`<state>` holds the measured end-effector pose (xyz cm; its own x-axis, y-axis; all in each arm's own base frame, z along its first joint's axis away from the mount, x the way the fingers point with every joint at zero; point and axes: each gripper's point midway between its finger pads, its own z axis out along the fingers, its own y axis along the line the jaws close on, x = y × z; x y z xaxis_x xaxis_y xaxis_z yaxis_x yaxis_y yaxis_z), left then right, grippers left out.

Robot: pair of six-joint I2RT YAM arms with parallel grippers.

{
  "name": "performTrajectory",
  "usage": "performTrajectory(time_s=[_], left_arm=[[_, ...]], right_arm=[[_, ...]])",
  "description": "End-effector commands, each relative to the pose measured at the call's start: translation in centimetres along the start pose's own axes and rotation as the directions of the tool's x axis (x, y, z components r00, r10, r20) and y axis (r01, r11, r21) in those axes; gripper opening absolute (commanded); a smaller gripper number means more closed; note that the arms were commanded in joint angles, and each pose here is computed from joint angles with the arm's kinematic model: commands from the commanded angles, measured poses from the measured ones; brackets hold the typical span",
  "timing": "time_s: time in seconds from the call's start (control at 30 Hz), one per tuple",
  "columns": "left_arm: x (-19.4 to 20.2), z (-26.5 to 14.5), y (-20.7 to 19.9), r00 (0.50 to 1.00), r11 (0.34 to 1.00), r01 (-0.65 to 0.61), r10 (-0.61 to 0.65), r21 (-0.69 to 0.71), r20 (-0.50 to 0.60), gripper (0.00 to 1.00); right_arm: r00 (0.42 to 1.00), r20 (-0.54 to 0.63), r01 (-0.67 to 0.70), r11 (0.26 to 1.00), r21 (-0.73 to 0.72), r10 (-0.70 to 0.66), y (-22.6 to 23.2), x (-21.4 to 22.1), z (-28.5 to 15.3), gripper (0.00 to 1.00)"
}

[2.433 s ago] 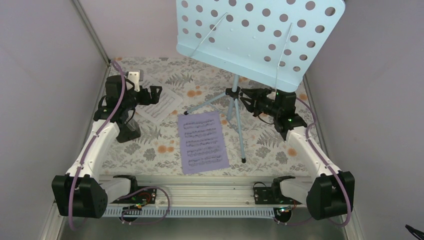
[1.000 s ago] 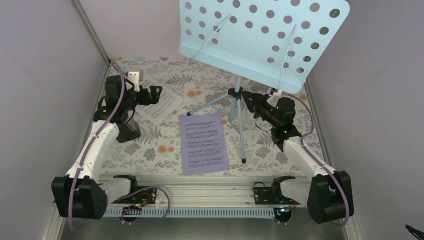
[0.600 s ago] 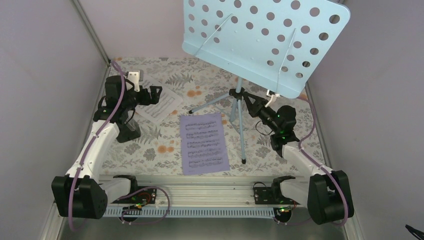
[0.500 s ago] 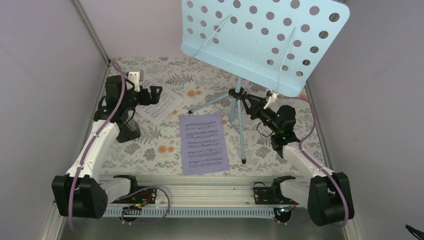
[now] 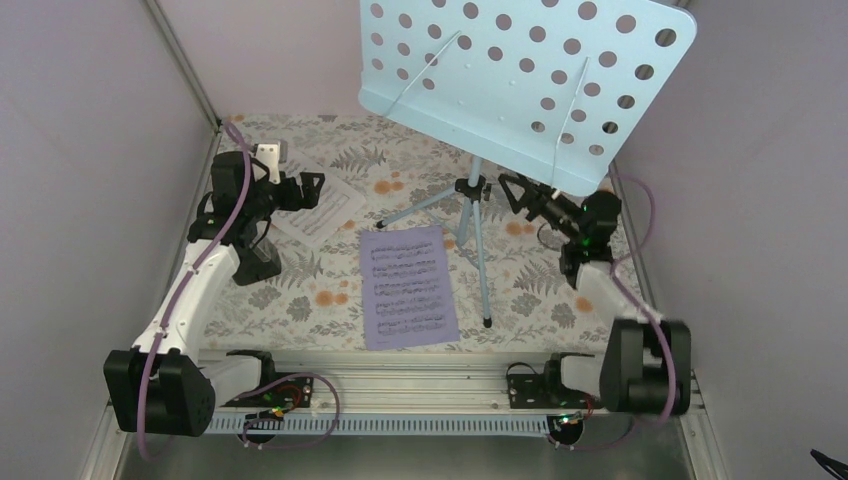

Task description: Pack up the instrument practice props

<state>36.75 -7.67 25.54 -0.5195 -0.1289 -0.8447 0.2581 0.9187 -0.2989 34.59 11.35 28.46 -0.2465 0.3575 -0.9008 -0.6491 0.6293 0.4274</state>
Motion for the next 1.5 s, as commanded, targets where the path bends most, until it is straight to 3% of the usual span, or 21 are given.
performTrajectory(time_s=[0.0, 0.17, 0.3, 0.37, 0.43, 0.9, 1.23, 1.4, 1.47], left_arm=[[-0.5, -0.2, -0.3, 0.999, 0.999, -0.027, 0.026, 0.018, 0.028, 1.0], [-0.6, -0.3, -0.5, 0.999, 0.999, -0.033, 0.032, 0.025, 0.035, 1.0], [-0.5, -0.3, -0.8, 0.999, 0.999, -0.032, 0.031, 0.04, 0.031, 1.0], [-0.4, -0.2, -1.0, 0.999, 0.998, -0.035, 0.033, 0.058, 0.028, 0.99], [-0.4, -0.2, -1.3, 0.999, 0.997, -0.038, 0.036, 0.074, 0.029, 0.96], [-0.2, 0.0, -1.4, 0.999, 0.996, -0.035, 0.034, 0.083, 0.018, 0.95], [-0.2, 0.0, -1.7, 0.999, 0.995, -0.036, 0.035, 0.092, 0.019, 0.95], [-0.2, 0.0, -1.9, 0.999, 0.994, -0.038, 0.037, 0.105, 0.017, 0.95], [-0.1, 0.0, -2.5, 0.999, 0.991, -0.05, 0.048, 0.122, 0.018, 0.95]], right_arm=[[0.998, -0.041, 0.024, 0.949, -0.315, -0.039, 3.7, -2.9, 2.0, 0.76], [0.995, -0.014, 0.077, 0.865, -0.497, -0.097, 6.3, -5.5, 2.4, 0.75], [0.994, -0.004, 0.088, 0.793, -0.603, -0.114, 7.9, -6.5, 2.3, 0.68], [0.998, -0.04, 0.007, 0.771, -0.636, -0.043, 7.7, -6.7, 2.8, 0.61], [0.997, -0.037, 0.032, 0.748, -0.663, -0.075, 8.4, -6.7, 3.6, 0.52], [0.98, 0.044, 0.171, 0.711, -0.682, -0.193, 12.4, -9.1, 4.6, 0.54], [0.979, 0.05, 0.177, 0.695, -0.697, -0.199, 13.0, -9.3, 4.4, 0.58], [0.979, 0.049, 0.174, 0.692, -0.7, -0.196, 13.1, -9.3, 4.6, 0.46], [0.979, 0.054, 0.178, 0.692, -0.7, -0.197, 13.2, -9.3, 4.6, 0.36]])
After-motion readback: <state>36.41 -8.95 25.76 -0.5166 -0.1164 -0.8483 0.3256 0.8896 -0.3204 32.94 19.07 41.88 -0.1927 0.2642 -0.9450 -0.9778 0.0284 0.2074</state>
